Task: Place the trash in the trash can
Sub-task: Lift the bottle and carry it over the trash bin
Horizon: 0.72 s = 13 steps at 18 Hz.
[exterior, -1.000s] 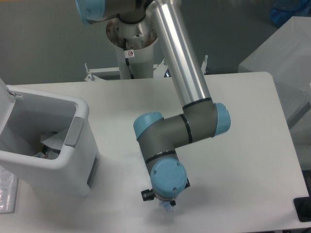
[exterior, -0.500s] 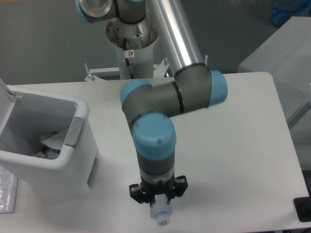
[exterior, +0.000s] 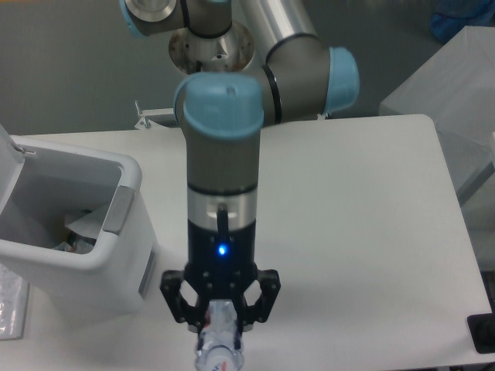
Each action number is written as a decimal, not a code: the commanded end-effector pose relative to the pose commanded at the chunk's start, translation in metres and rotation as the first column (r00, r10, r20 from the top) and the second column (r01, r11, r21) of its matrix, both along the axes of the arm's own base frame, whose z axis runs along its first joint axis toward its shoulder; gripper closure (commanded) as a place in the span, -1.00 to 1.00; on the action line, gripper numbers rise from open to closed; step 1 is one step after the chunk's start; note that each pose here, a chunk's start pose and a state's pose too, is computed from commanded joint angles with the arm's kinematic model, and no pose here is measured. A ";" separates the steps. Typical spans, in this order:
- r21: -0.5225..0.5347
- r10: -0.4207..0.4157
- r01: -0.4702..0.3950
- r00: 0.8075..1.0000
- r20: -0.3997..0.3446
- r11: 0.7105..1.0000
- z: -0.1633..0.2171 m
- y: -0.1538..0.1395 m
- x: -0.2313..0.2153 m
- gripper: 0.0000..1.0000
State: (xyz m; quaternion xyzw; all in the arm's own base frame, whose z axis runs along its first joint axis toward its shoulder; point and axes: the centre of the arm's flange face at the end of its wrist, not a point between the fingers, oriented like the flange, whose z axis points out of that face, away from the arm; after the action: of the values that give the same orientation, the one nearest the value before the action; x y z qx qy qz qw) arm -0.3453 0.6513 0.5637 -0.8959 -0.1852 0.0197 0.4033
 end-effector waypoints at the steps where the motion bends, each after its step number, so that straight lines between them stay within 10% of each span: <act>1: 0.021 -0.018 0.018 1.000 0.006 1.000 0.009 -0.002 0.005 0.05; 13: 0.215 -0.214 0.188 0.971 0.106 0.958 0.103 -0.035 0.133 0.02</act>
State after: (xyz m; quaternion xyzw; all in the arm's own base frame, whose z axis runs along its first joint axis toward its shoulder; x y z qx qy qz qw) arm -0.2120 0.6161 0.6671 -0.8636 -0.1195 -0.0979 0.4799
